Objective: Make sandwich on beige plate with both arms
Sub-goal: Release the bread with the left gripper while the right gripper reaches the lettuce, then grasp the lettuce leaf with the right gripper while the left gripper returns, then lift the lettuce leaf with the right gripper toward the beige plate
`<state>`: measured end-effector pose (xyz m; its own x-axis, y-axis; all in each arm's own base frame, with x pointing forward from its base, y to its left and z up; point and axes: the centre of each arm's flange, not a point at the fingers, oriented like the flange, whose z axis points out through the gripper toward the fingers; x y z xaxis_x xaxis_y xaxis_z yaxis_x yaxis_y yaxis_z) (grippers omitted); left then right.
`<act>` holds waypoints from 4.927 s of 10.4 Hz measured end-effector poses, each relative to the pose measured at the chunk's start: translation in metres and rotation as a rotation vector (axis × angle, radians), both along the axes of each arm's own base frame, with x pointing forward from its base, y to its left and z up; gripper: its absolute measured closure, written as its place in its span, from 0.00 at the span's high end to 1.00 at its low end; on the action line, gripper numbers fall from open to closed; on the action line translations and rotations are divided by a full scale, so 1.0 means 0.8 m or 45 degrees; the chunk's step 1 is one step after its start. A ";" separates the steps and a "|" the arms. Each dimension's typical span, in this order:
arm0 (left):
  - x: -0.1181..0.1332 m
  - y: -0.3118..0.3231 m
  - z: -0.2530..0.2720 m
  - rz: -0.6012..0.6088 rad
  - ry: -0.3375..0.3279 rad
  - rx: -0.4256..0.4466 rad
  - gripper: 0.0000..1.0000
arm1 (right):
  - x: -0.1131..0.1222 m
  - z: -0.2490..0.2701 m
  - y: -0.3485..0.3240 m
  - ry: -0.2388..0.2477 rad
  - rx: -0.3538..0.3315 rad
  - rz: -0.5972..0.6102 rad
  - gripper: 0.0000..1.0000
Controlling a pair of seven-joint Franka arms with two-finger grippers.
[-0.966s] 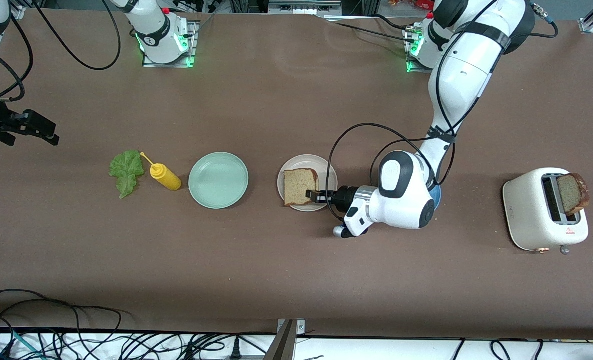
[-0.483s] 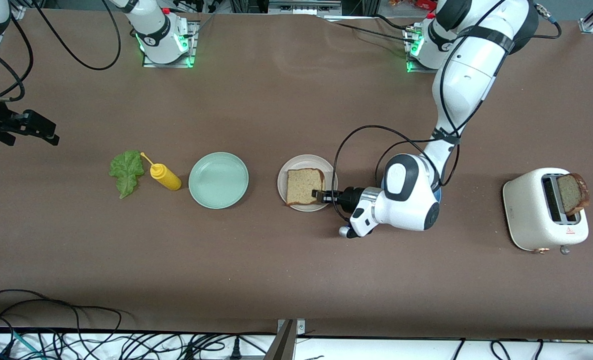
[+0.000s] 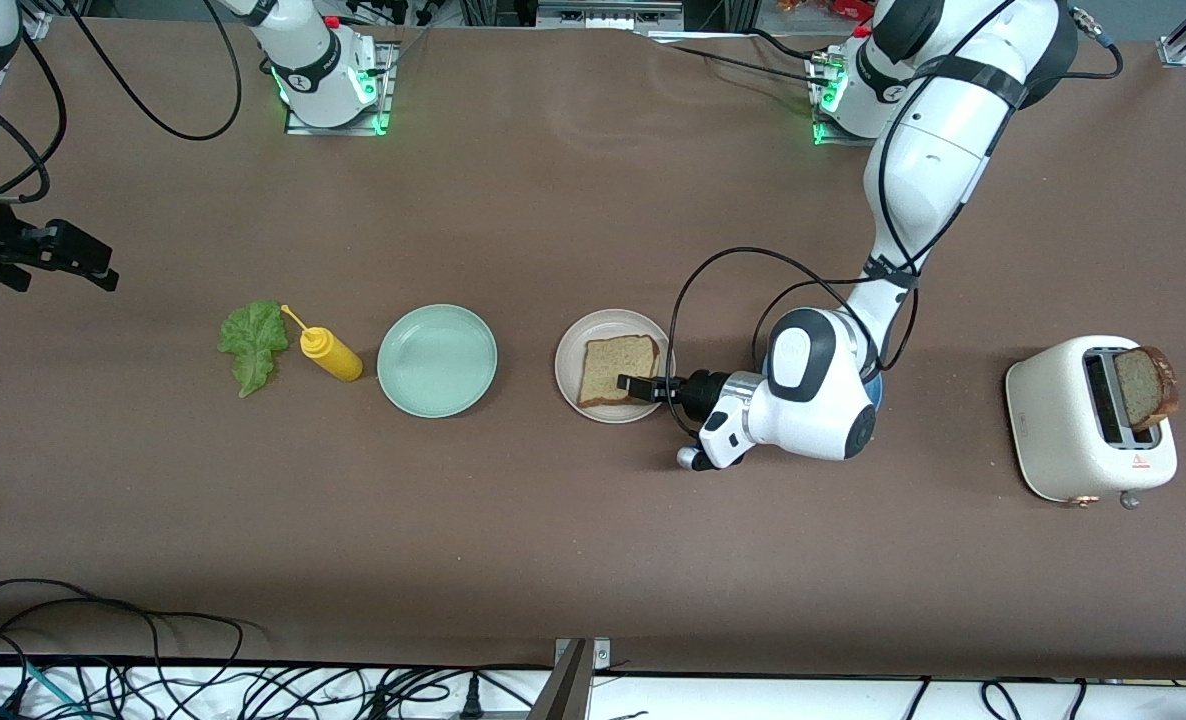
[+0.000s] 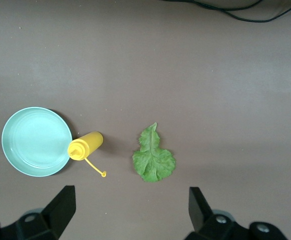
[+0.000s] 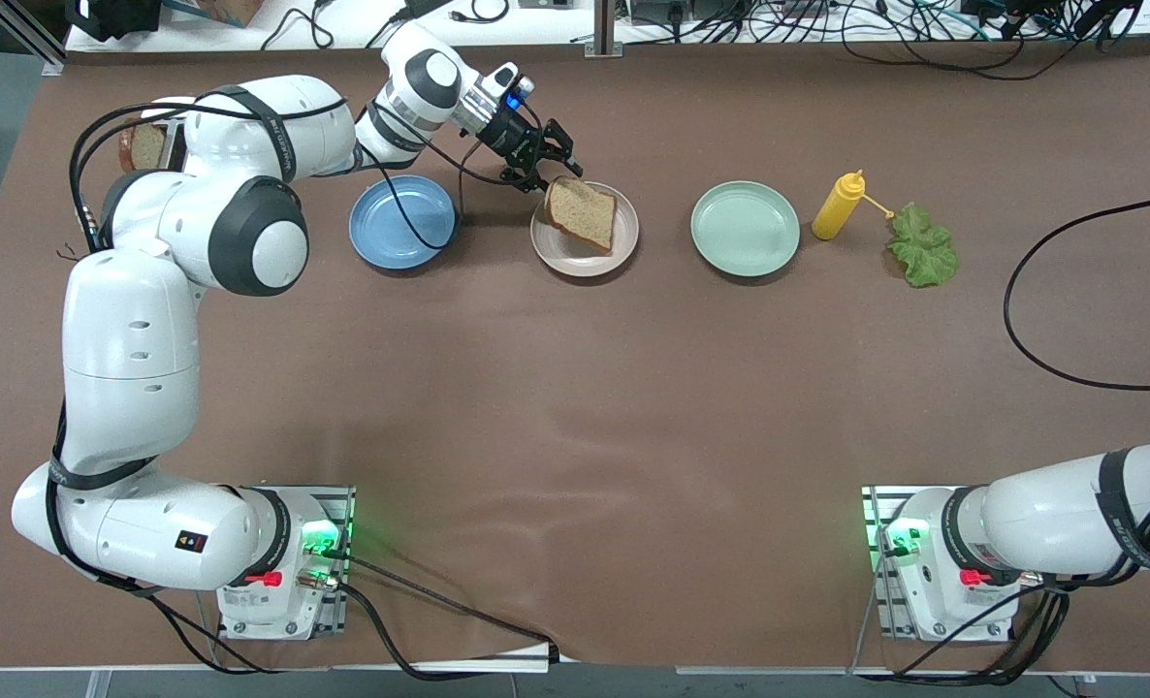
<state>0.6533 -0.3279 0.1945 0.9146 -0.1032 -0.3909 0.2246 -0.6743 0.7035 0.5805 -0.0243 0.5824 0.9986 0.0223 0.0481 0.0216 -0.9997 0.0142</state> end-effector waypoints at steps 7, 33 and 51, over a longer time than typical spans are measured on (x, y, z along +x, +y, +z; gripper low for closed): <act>0.047 0.097 0.046 0.053 -0.090 0.056 1.00 | 0.000 0.000 0.000 0.000 0.000 0.000 1.00; 0.028 0.397 0.336 -0.294 -0.358 1.057 1.00 | -0.016 -0.479 -0.051 0.356 -0.071 -0.061 1.00; -0.109 0.364 0.448 -0.237 -0.359 1.113 1.00 | 0.058 -0.360 -0.038 0.360 -0.043 -0.051 0.05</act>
<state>0.5662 -0.0370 0.5531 0.9857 -0.0319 -0.1656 -0.0420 -0.9974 -0.0580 0.6267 -0.0544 0.2943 0.9725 -0.0208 -0.2321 -0.0103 -0.9989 0.0466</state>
